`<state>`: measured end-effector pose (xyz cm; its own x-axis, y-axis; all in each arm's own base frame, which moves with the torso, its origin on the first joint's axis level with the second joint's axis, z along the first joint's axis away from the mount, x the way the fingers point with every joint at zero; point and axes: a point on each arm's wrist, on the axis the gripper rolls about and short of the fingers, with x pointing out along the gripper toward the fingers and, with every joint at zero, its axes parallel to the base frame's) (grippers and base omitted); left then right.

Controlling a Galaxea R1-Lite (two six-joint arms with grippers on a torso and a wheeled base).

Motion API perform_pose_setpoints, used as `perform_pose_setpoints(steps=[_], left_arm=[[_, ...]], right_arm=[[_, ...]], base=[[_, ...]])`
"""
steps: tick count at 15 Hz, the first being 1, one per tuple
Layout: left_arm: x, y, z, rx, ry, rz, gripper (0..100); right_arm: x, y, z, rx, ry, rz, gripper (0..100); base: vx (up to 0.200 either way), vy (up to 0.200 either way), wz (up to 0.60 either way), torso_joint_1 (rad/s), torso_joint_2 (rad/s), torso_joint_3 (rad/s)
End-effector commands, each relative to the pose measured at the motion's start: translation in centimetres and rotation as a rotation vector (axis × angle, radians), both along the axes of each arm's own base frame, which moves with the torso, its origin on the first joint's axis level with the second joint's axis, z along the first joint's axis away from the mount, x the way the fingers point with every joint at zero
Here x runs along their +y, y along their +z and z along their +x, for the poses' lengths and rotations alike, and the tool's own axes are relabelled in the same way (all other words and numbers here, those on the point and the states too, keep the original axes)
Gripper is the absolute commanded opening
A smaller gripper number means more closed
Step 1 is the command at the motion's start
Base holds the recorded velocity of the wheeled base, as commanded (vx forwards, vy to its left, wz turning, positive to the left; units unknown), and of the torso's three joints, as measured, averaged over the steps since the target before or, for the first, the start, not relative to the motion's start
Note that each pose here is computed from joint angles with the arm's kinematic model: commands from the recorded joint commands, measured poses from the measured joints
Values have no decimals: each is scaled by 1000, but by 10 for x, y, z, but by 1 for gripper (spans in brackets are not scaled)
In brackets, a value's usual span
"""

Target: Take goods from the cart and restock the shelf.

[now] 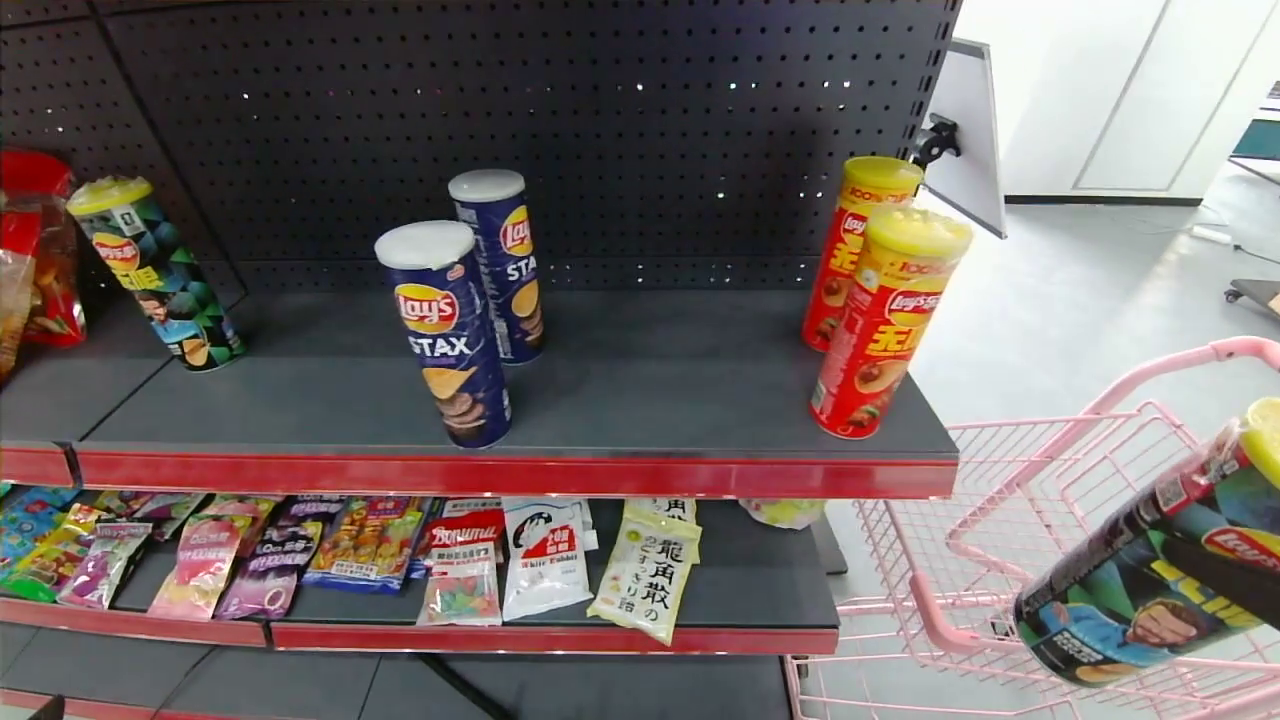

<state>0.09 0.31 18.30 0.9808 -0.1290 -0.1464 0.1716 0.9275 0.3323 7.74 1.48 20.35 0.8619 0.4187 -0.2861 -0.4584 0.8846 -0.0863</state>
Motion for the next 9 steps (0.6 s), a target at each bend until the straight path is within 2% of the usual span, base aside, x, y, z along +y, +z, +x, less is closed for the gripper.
perform_pose_setpoints(steps=[1,5,9], left_arm=[[0,1,0,-3,0,-1,100],[0,2,0,-7,2,-2,100],[0,3,-1,-12,2,-3,100]], right_arm=[[1,-3,-7,-9,35,8,0],[6,-8,-16,-19,144,13,0],[7,-5,-18,-38,162,17,0]], base=[[0,200,0,2,-2,7],[0,200,0,5,-1,1],[0,200,0,2,2,2]])
